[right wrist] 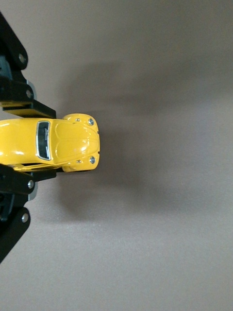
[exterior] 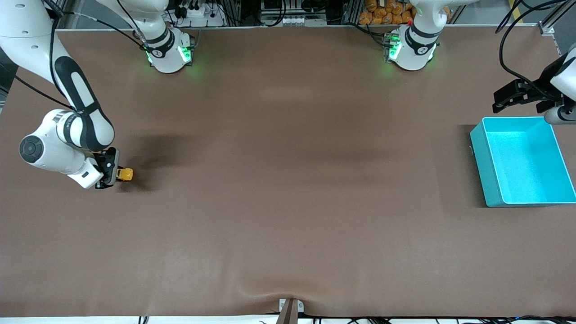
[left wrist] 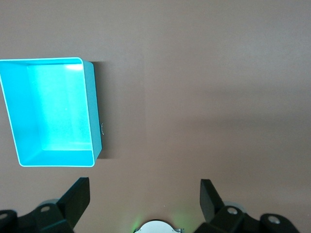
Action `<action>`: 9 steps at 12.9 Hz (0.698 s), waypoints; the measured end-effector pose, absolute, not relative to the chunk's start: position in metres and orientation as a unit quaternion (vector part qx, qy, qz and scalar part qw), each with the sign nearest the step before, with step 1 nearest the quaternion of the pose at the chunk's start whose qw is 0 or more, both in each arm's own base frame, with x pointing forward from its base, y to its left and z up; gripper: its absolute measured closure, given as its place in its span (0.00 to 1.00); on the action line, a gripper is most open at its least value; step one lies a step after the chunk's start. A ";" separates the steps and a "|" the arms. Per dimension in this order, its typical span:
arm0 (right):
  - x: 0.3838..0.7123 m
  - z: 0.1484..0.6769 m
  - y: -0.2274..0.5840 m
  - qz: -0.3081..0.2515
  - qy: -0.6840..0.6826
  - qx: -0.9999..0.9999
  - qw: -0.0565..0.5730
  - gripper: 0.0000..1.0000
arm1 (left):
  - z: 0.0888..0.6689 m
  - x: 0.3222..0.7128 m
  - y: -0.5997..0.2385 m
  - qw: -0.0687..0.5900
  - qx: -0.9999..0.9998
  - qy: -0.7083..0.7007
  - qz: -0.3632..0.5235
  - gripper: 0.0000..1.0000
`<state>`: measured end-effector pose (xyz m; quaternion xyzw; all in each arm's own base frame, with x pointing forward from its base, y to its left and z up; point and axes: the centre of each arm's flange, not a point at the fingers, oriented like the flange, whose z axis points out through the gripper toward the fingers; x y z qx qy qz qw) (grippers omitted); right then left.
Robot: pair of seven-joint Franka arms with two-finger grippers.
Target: Wind and store yellow beetle car
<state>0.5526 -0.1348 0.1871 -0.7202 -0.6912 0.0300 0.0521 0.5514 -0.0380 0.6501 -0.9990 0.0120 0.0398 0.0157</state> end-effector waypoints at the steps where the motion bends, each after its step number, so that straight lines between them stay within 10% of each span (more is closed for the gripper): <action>1: 0.552 0.187 -0.138 0.029 -0.692 -0.719 0.052 0.55 | 0.650 0.551 -0.038 0.016 -0.999 0.012 0.040 0.00; 9: 0.549 0.187 -0.169 0.025 -0.698 -0.714 0.051 0.55 | 0.650 0.551 -0.038 0.016 -0.999 0.012 0.040 0.00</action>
